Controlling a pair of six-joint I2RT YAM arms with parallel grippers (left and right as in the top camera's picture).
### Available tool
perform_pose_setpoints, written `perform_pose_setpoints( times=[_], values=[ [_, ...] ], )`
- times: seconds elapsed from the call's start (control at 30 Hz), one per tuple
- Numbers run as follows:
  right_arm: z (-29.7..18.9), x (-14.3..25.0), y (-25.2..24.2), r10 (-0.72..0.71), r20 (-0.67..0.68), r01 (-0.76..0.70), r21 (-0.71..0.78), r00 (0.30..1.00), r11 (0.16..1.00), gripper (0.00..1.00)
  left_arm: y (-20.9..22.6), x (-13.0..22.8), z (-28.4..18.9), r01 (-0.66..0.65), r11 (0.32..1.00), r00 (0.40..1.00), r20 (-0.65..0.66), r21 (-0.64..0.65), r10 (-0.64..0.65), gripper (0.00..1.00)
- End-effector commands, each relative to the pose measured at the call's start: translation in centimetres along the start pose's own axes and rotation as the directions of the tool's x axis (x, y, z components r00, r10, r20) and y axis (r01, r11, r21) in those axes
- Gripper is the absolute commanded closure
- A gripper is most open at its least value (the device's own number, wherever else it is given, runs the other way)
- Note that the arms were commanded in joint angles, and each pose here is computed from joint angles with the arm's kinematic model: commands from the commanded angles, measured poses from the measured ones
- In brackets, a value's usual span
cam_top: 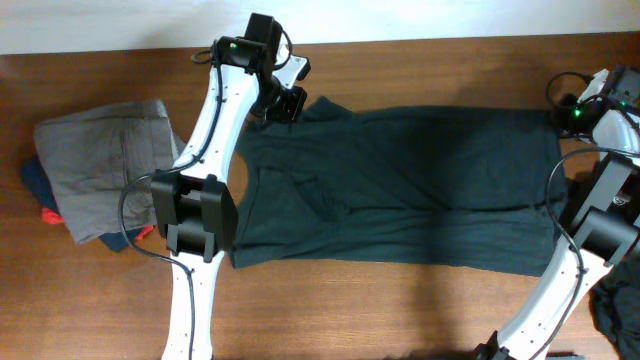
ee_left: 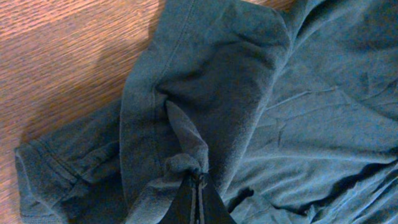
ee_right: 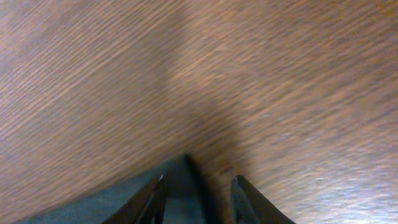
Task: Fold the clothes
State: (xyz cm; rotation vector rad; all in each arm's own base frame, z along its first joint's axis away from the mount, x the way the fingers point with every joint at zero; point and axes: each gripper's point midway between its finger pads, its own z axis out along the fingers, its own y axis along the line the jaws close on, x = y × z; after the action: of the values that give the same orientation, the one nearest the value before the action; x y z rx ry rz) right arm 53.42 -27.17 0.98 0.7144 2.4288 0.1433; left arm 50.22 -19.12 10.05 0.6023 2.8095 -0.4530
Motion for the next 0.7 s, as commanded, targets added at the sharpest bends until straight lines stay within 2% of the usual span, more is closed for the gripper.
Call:
perform_pose_setpoints(
  times=[0.0, 0.07, 0.17, 0.23, 0.4, 0.67],
  values=[
    [1.7, 2.0, 2.4, -0.016, -0.062, 0.012, -0.053, 0.998, 0.999, 0.63, 0.2, -0.3, -1.1, -0.017, 1.000, 1.000, 0.018, -0.015, 0.017, 0.99],
    [1.5, 1.9, 2.6, -0.019, -0.062, 0.015, -0.055, 0.998, 0.998, 0.75, 0.3, -0.3, -1.1, -0.016, 1.000, 1.000, 0.018, -0.019, 0.016, 0.99],
    [1.1, 2.0, 2.6, -0.015, -0.070, 0.011, -0.053, 0.997, 0.999, 0.83, 0.5, -0.2, -1.1, -0.015, 0.999, 1.000, 0.016, -0.033, 0.016, 1.00],
    [0.9, 1.9, 2.6, -0.014, -0.073, 0.010, -0.052, 0.997, 0.999, 0.95, 0.5, -0.2, -1.1, -0.016, 0.999, 1.000, 0.016, -0.033, 0.016, 0.99],
    [-0.9, 0.7, 2.8, -0.013, -0.052, 0.011, -0.051, 0.999, 0.999, 0.96, 0.6, -0.2, -1.1, -0.016, 0.999, 1.000, 0.015, -0.034, 0.016, 1.00],
    [-9.8, -3.1, 3.8, -0.011, 0.025, 0.012, -0.038, 1.000, 0.999, 0.96, 1.3, 0.2, -2.5, -0.014, 0.994, 1.000, 0.004, -0.104, 0.015, 0.99]
  ],
)
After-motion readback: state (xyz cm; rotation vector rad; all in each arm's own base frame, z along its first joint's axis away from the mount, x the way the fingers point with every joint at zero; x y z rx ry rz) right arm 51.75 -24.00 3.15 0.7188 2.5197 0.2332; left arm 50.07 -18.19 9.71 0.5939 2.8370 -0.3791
